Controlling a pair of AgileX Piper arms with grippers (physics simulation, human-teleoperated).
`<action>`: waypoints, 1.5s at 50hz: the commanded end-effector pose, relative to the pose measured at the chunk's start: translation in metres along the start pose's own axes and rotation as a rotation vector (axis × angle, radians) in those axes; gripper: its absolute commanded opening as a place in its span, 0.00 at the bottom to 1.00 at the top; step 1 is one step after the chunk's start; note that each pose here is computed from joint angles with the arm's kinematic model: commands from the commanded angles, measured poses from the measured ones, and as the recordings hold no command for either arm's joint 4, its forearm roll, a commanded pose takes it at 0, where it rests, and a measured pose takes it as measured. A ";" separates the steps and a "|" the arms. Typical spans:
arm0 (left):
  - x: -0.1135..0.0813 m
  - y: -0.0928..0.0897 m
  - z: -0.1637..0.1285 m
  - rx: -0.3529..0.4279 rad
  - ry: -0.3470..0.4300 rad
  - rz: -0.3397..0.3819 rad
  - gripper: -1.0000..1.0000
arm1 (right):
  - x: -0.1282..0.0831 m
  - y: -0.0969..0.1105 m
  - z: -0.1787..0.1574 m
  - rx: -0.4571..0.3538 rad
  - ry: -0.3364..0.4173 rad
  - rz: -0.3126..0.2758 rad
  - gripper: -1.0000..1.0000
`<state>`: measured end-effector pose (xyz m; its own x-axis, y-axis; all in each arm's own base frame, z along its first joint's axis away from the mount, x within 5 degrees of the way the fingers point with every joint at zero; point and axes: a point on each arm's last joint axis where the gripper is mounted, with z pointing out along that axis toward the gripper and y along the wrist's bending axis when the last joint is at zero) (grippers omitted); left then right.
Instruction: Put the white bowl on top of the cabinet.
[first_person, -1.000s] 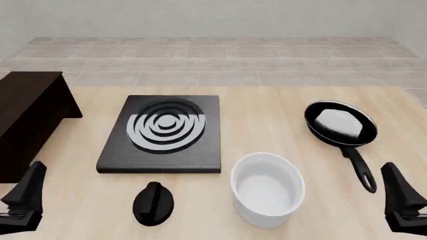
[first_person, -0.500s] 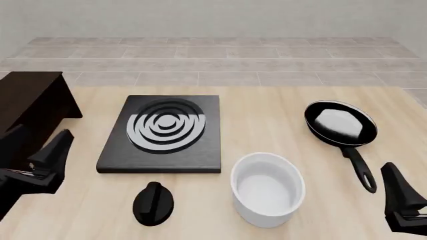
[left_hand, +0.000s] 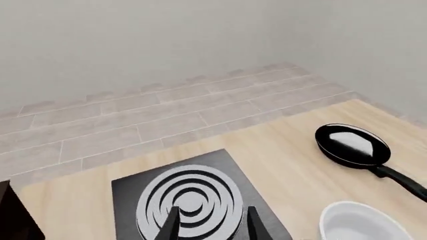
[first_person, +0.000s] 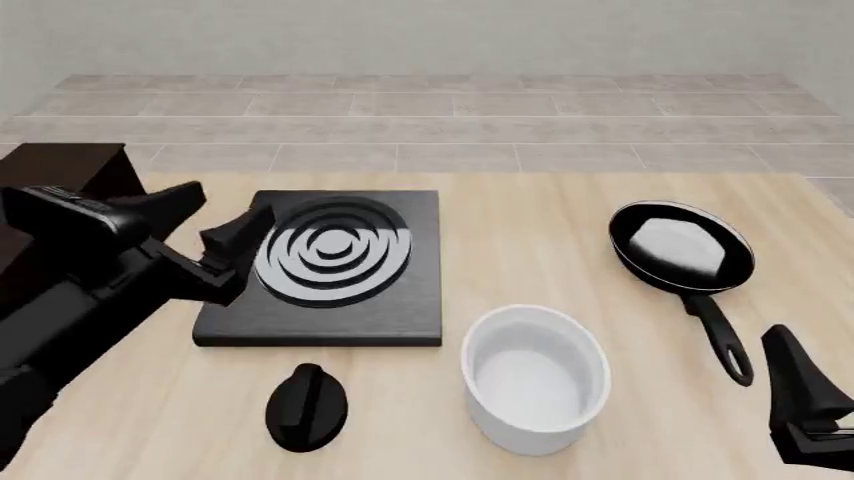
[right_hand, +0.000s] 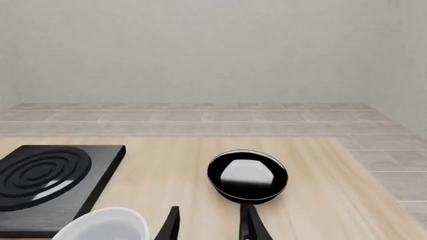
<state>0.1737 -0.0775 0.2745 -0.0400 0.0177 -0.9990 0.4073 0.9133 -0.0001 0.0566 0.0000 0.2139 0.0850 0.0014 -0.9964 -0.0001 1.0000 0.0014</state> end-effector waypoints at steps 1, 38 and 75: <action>-0.007 -0.021 0.035 0.093 0.058 0.001 1.00 | 0.000 0.000 0.000 0.000 0.000 -0.001 1.00; 0.000 -0.073 0.100 0.249 0.217 0.084 1.00 | 0.000 0.000 0.000 0.000 0.000 0.000 1.00; 0.032 -0.110 0.136 0.332 0.400 0.150 1.00 | -0.001 0.000 0.000 0.000 0.000 0.000 1.00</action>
<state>0.2543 -0.2210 0.2456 -0.2616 0.3201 -0.9106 0.6760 0.7341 0.0639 0.0569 0.0000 0.2140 0.0848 0.0017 -0.9964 0.0000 1.0000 0.0017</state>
